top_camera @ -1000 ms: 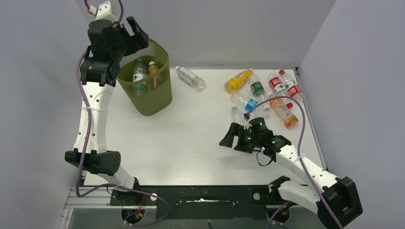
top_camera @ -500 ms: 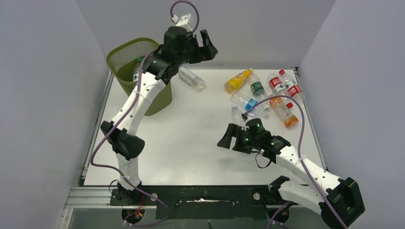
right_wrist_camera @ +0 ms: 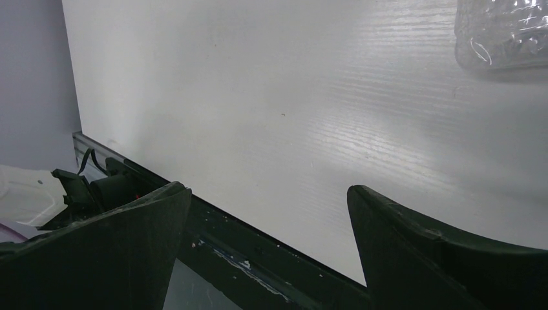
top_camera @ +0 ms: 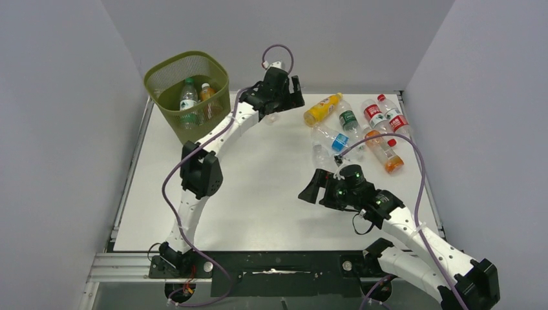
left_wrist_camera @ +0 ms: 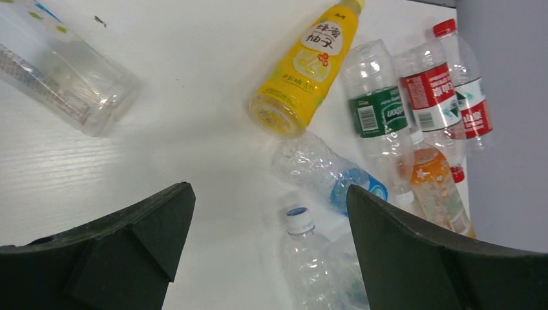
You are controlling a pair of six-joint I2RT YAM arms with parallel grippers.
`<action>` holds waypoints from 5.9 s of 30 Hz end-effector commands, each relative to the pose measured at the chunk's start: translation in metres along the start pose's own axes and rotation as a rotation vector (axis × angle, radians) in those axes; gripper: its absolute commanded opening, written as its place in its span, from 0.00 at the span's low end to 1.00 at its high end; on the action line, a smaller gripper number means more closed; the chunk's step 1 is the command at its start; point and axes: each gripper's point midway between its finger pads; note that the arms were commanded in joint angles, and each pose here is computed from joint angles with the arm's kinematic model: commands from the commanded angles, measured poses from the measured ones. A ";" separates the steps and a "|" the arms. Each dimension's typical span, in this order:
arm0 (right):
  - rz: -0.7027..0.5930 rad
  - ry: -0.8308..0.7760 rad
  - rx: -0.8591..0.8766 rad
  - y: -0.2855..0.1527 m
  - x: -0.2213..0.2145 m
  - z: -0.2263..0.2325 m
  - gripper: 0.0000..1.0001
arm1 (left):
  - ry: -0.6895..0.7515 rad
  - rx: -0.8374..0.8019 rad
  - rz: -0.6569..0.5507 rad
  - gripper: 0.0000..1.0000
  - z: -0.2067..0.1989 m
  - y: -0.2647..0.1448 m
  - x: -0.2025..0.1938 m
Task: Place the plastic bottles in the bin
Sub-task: Pick up the plastic bottle at the center of the board, then place the plastic bottle in the trash bin, then pick up the plastic bottle at the center of the board.
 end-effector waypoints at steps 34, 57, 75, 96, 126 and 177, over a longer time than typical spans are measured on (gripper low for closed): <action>0.065 -0.048 0.046 0.029 -0.021 -0.009 0.98 | -0.438 0.255 -0.270 0.90 0.138 0.104 0.053; 0.065 -0.042 0.067 0.032 -0.028 -0.018 0.98 | -0.400 0.370 -0.170 0.65 0.186 0.126 0.005; 0.022 -0.010 0.059 0.014 -0.020 -0.011 0.98 | -0.052 0.156 0.019 0.45 0.093 0.033 -0.051; 0.044 -0.018 0.056 0.020 0.000 0.012 0.98 | 0.190 -0.141 -0.152 0.46 0.001 -0.202 0.108; 0.092 -0.039 0.068 0.038 -0.014 0.025 0.98 | -0.015 0.255 -0.334 0.89 0.200 -0.266 0.184; -0.024 -0.226 -0.464 0.006 0.107 -0.082 0.97 | 0.124 -0.094 -0.152 0.90 0.045 -0.232 0.051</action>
Point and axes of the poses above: each gripper's point midway between its finger pads, its own y axis out along the fingers, its own z axis along the line the jaws close on, x = y × z, and after that the axes turned 6 degrees about -y, right-handed
